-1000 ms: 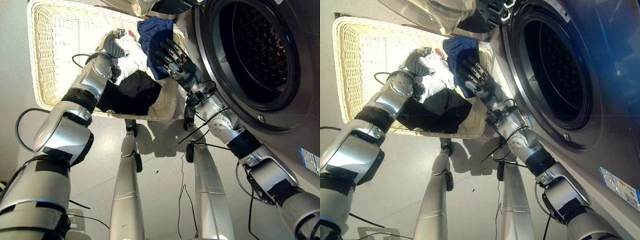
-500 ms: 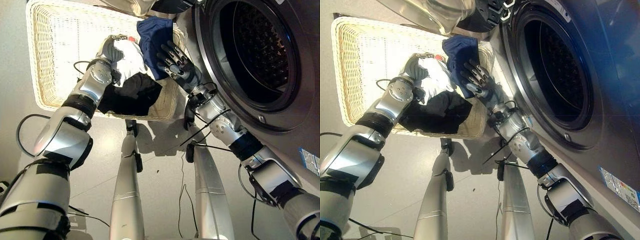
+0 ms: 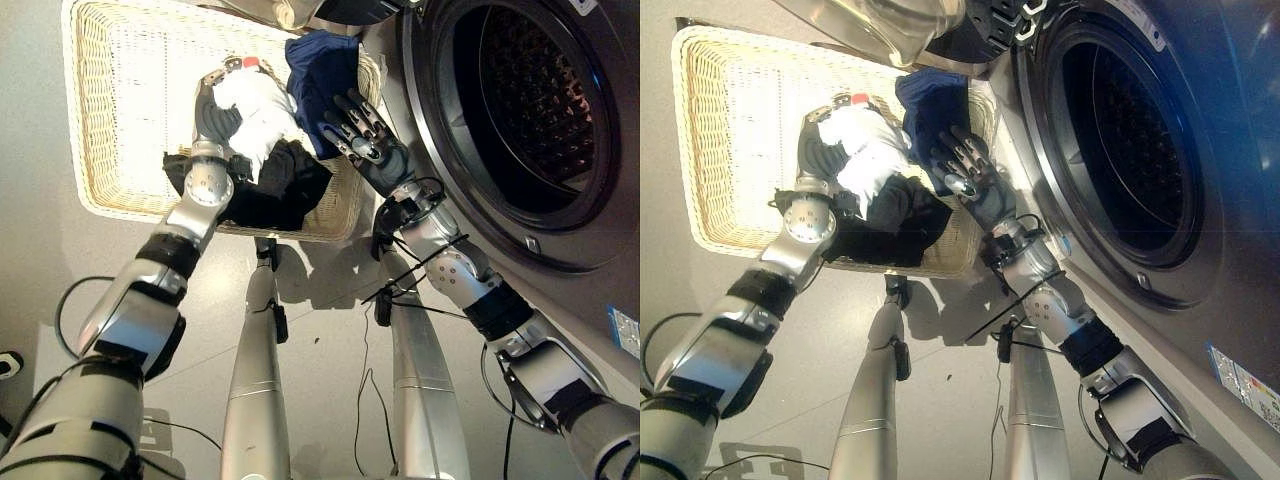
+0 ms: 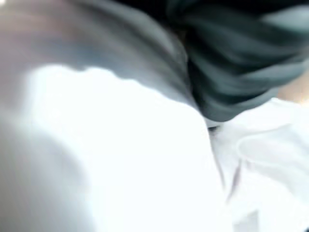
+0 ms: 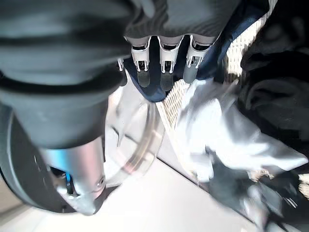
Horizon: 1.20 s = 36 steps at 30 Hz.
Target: Put the clothes into the washing machine.
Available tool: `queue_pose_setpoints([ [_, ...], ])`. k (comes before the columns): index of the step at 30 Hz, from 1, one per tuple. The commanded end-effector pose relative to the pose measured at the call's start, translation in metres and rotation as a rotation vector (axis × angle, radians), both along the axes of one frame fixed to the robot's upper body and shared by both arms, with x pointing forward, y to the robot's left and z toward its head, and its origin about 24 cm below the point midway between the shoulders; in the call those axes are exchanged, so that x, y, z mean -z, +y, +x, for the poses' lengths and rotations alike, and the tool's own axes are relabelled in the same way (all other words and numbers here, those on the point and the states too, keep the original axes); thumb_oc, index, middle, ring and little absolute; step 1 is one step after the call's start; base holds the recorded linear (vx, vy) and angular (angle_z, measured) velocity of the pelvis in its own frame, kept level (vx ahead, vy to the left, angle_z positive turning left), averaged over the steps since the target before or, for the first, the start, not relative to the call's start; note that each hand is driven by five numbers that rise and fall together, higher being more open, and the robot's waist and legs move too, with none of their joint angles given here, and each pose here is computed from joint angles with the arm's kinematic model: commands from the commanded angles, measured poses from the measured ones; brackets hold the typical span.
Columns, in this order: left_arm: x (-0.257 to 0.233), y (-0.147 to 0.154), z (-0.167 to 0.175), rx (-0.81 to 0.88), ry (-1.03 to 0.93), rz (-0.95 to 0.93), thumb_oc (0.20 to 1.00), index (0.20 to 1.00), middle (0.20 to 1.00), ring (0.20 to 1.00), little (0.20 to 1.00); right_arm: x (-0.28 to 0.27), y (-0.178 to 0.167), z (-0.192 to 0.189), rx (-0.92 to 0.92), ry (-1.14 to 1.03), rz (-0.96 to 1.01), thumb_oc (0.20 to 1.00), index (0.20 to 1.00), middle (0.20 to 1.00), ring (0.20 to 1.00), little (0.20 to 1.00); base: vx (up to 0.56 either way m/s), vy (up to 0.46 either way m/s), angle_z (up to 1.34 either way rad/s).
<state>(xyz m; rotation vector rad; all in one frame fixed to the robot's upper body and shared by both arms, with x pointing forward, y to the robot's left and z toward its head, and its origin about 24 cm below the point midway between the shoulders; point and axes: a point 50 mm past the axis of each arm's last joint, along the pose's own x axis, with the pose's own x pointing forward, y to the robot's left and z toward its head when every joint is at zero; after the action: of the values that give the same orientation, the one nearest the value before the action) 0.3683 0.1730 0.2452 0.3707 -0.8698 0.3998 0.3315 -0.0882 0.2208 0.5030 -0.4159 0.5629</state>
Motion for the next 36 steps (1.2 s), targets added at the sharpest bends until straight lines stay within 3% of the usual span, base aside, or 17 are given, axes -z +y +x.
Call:
queue_pose_setpoints([
  [1,-0.029,-0.029,-0.03,0.026,-0.363,0.065,0.2,0.2,0.2,0.2,0.2,-0.014,0.008,-0.022,-0.003,-0.096,0.051,1.0,1.0,1.0,1.0,1.0,0.0,-0.042,0.06],
  [9,-0.04,-0.062,-0.065,0.111,-0.577,0.182,0.2,0.2,0.2,0.2,0.2,-0.015,0.011,-0.033,0.038,-0.117,0.034,1.0,1.0,1.0,1.0,1.0,0.0,-0.016,0.02],
  [21,-0.047,-0.085,-0.084,0.26,-0.624,0.313,0.2,0.2,0.2,0.2,0.2,-0.021,0.017,-0.038,0.029,-0.153,-0.007,1.0,1.0,1.0,1.0,1.0,0.0,-0.006,0.02],
  [36,-0.043,-0.101,-0.091,0.448,-0.549,0.413,0.2,0.2,0.2,0.2,0.2,-0.03,0.03,-0.049,-0.248,-0.177,0.059,1.0,1.0,1.0,1.0,1.0,0.0,0.0,0.0],
])
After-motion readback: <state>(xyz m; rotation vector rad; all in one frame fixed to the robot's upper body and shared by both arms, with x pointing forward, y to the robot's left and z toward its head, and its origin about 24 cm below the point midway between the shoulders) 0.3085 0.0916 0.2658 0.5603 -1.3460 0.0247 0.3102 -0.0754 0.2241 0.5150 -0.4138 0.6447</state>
